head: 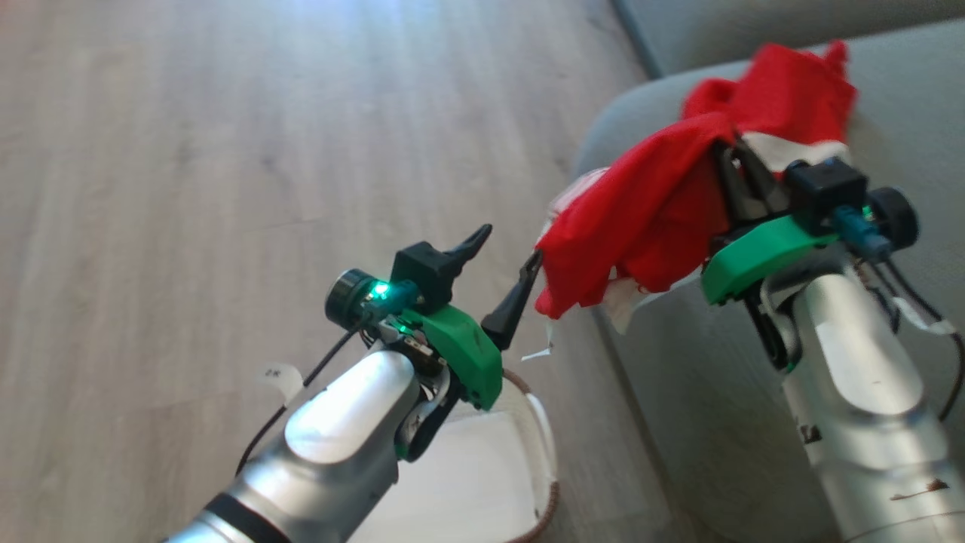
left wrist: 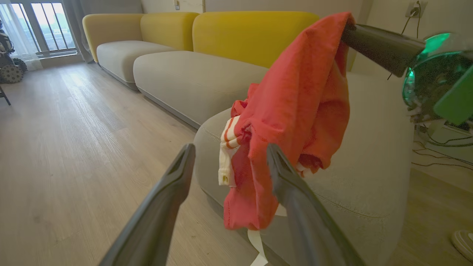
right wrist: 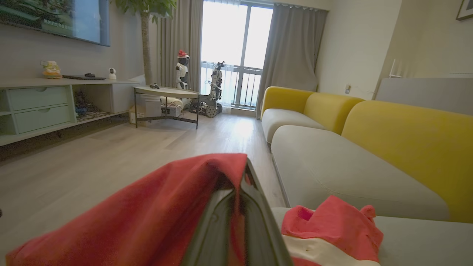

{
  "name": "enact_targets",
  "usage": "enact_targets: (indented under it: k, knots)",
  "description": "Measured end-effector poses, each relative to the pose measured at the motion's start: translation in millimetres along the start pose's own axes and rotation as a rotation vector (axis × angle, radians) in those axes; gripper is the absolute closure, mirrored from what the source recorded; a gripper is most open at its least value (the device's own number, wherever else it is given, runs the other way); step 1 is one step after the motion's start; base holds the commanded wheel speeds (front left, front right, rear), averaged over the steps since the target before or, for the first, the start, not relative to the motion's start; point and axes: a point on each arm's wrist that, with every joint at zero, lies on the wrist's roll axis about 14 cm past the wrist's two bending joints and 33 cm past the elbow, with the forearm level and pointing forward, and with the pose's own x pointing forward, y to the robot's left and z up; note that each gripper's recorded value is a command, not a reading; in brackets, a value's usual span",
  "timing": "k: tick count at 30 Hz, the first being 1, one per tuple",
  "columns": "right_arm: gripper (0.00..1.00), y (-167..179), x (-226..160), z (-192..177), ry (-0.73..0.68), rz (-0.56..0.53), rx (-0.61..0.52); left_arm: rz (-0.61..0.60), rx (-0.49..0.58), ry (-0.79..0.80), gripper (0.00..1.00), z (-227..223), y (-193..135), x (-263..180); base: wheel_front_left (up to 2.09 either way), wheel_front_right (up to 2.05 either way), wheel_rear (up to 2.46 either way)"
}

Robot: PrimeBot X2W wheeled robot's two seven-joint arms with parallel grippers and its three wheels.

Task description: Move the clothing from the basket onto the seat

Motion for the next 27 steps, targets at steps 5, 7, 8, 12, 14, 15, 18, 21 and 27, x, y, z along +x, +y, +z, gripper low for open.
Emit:
enact_targets:
  k: [5,7,8,12,14,15,18,21,27]
  knots:
    - [1.00,-42,-19,6,-0.009,-0.101,-0.034,-0.116,-0.009,-0.004,0.00,-5,-37,19,0.00,0.00,0.00]
    - [1.00,-54,-27,6,-0.004,-0.132,-0.045,-0.158,-0.012,-0.005,0.00,-7,-49,26,0.00,0.00,0.00]
    - [1.00,-60,-31,6,-0.001,-0.148,-0.052,-0.177,-0.016,-0.004,0.00,-8,-55,29,0.00,0.00,0.00]
    - [1.00,-79,-45,2,0.020,-0.198,-0.070,-0.238,-0.035,-0.004,0.00,-12,-74,41,0.00,0.00,0.00]
    - [1.00,-85,-50,-2,0.035,-0.217,-0.072,-0.264,-0.044,0.000,0.00,-16,-80,45,0.00,0.00,0.00]
    - [1.00,-88,-52,-4,0.042,-0.224,-0.074,-0.273,-0.047,0.002,0.00,-18,-83,46,0.00,0.00,0.00]
    - [1.00,-92,-54,-9,0.058,-0.238,-0.072,-0.282,-0.051,0.007,0.00,-22,-84,48,0.00,0.00,0.00]
    - [1.00,-95,-51,-16,0.080,-0.244,-0.065,-0.290,-0.053,0.000,0.00,-22,-84,50,0.00,0.00,0.00]
    - [1.00,-98,-13,-10,0.066,-0.209,-0.091,-0.257,-0.062,-0.014,0.00,-24,-70,48,0.00,0.00,0.00]
